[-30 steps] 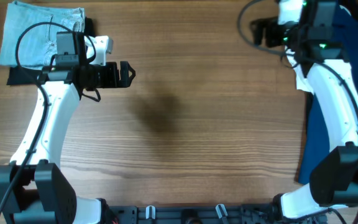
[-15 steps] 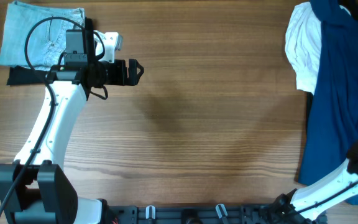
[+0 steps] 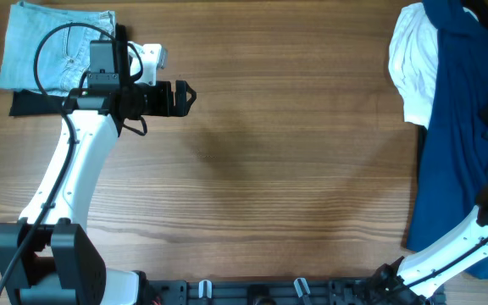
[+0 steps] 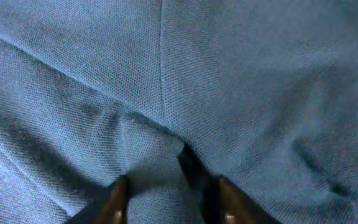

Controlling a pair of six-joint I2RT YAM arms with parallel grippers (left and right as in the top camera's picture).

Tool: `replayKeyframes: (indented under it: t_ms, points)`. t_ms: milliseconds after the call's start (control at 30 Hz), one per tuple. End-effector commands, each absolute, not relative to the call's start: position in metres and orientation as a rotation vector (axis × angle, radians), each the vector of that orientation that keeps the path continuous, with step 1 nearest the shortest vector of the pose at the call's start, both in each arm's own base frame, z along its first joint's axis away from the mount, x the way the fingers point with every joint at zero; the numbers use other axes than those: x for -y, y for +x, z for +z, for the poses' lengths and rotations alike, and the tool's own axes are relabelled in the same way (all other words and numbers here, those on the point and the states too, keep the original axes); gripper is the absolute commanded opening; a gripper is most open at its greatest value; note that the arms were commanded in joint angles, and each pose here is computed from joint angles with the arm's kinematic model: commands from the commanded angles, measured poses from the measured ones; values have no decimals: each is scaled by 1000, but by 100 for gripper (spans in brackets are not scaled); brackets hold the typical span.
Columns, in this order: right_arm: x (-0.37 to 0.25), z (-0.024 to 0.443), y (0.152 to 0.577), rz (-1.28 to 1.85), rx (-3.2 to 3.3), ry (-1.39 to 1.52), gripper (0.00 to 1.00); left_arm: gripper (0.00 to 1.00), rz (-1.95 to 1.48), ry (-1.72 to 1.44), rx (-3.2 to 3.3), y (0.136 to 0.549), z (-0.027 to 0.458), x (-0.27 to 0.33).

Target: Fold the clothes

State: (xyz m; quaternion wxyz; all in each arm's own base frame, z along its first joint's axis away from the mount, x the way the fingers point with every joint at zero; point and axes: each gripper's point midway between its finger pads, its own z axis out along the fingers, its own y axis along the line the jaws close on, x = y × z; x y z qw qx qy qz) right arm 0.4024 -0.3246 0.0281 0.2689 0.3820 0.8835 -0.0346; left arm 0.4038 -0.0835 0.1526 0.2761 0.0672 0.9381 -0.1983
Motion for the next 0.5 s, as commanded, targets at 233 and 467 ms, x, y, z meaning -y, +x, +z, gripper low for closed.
replayKeyframes:
  t_ms: [233,467]
  points:
    - [314,86,414,-76,-2311,957,4,100,-545,224,-2476,411,163,88]
    - [129,214,463,294,-2261,497,4,100,-543,226,-2460,413,166,88]
